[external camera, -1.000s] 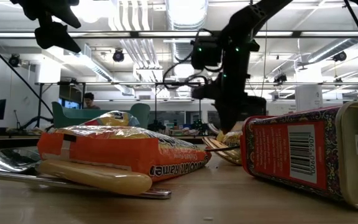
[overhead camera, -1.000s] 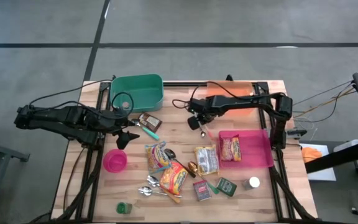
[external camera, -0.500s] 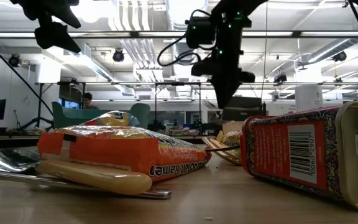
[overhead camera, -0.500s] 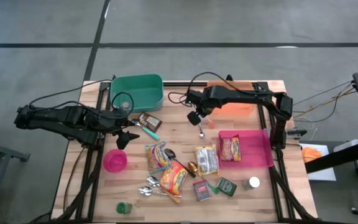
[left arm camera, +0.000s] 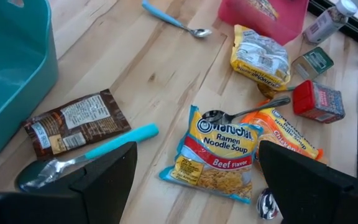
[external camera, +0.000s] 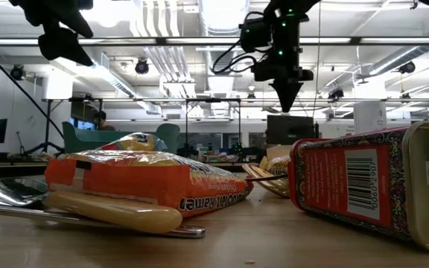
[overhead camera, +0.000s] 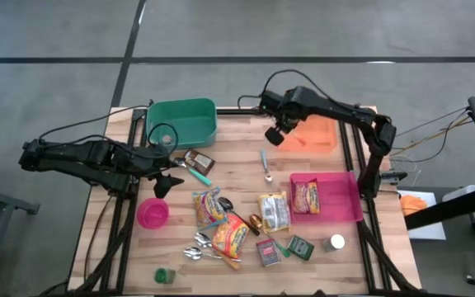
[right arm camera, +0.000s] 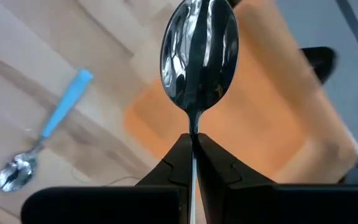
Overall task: Pick & Place Food Item
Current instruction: Put the orange spoon into the orange bin, then put the yellow noodle pack into the pink bin
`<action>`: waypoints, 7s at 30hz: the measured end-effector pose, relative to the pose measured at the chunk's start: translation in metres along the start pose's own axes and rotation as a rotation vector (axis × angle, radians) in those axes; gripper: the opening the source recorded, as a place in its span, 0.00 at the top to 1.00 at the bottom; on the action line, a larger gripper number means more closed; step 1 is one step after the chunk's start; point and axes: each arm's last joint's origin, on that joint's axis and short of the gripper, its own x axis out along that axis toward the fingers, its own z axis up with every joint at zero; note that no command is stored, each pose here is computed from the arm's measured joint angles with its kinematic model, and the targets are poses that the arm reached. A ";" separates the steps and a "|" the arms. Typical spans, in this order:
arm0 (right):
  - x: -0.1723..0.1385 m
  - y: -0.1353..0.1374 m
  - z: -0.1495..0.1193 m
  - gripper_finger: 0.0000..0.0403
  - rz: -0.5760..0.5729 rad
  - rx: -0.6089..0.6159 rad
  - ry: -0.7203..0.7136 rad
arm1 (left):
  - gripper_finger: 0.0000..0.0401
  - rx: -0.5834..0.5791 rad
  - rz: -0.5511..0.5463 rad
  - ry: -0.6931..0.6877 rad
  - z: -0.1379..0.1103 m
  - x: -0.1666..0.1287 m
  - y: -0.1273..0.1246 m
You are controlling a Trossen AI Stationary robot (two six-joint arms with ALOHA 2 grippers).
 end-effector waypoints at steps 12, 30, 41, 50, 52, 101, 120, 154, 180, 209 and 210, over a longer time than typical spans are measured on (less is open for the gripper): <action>0.008 -0.058 0.004 0.98 -0.083 -0.048 0.058 | 0.16 -0.079 -0.001 -0.001 0.000 0.000 0.000; 0.031 -0.087 -0.003 0.98 -0.167 -0.132 0.154 | 0.16 -0.057 -0.001 -0.002 0.000 0.000 0.000; 0.062 -0.062 -0.016 0.98 -0.147 -0.295 0.184 | 0.16 -0.073 -0.001 -0.002 0.000 0.000 0.000; 0.074 -0.038 -0.026 0.98 -0.117 -0.576 0.197 | 0.16 -0.083 -0.001 -0.002 0.000 0.000 0.000; 0.077 -0.034 -0.028 0.98 -0.112 -0.605 0.195 | 0.16 -0.084 -0.001 -0.002 0.000 0.000 0.000; 0.099 0.005 -0.048 0.98 0.347 -0.577 0.146 | 0.16 -0.094 -0.010 -0.014 0.001 0.000 -0.001; 0.106 0.010 -0.059 0.98 0.348 -0.538 0.193 | 0.16 -0.094 -0.010 -0.013 0.001 0.000 -0.001; 0.126 0.022 -0.072 0.98 0.357 -0.357 0.182 | 0.16 -0.094 -0.013 -0.017 0.002 0.000 -0.001; 0.105 0.018 -0.063 0.45 0.302 -0.201 0.254 | 0.16 -0.092 -0.012 -0.017 0.002 0.000 -0.001; -0.004 0.137 -0.113 0.44 0.428 -0.066 -0.007 | 0.16 -0.136 -0.004 -0.006 0.001 0.000 0.000; -0.004 0.139 -0.115 0.44 0.423 -0.022 -0.018 | 0.16 -0.136 -0.005 -0.007 0.001 0.000 0.000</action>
